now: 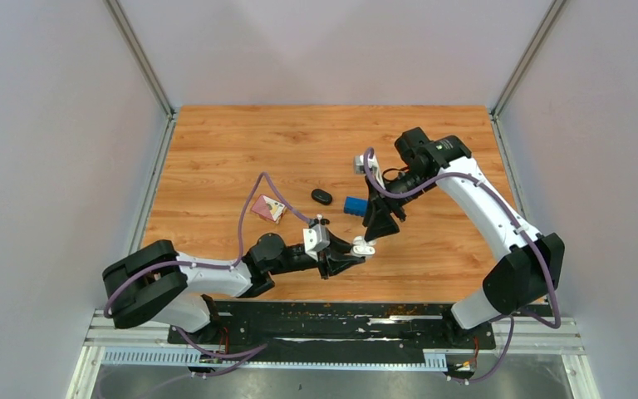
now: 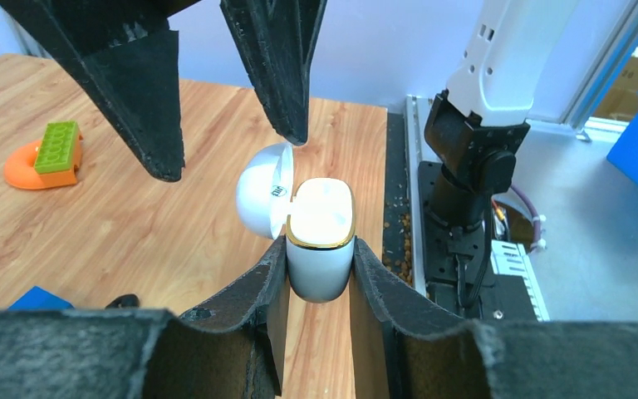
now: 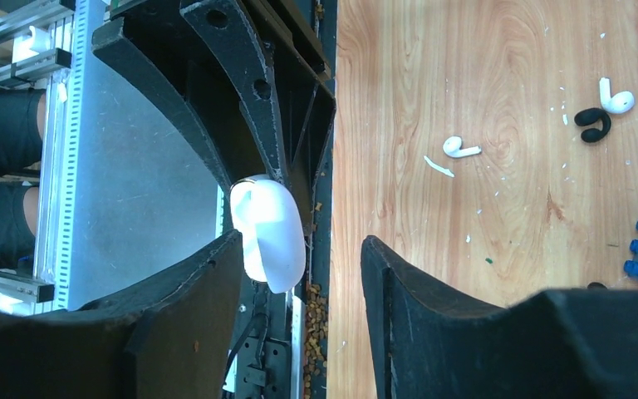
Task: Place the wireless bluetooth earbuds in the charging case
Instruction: Open the charging case.
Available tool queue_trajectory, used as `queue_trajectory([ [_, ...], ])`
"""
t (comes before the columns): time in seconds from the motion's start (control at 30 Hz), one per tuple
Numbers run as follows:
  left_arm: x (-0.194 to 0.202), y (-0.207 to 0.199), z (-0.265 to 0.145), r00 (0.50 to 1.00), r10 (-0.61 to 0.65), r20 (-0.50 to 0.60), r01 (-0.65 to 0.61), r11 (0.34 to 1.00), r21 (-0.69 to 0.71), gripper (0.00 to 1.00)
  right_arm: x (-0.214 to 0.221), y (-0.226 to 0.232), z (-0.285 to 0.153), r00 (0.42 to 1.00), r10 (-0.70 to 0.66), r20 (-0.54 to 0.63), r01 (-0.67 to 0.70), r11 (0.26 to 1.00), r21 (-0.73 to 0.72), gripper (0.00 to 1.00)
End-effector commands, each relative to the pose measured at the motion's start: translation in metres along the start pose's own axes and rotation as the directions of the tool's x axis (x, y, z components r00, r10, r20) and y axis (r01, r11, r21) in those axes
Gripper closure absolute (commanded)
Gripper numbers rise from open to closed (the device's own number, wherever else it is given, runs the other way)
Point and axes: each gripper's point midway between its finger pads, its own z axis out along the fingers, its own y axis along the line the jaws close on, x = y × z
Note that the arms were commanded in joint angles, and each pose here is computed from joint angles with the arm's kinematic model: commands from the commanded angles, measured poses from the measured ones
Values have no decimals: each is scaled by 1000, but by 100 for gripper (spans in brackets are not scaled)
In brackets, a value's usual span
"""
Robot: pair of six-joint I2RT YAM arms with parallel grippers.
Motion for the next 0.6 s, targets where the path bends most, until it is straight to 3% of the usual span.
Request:
queue_trajectory([
  [0.0,-31,0,5,988,-29,150,31,999,-10,100,-7,11,-8,998,-58,29,58,998,5,47],
  [0.37,-34,-2,7,981,-84,176,84,996,5,100,6,10,-4,999,-53,13,53,998,19,57],
  [0.57,-25,0,11,987,-94,131,95,995,1,100,5,11,-4,998,-55,20,55,998,12,76],
])
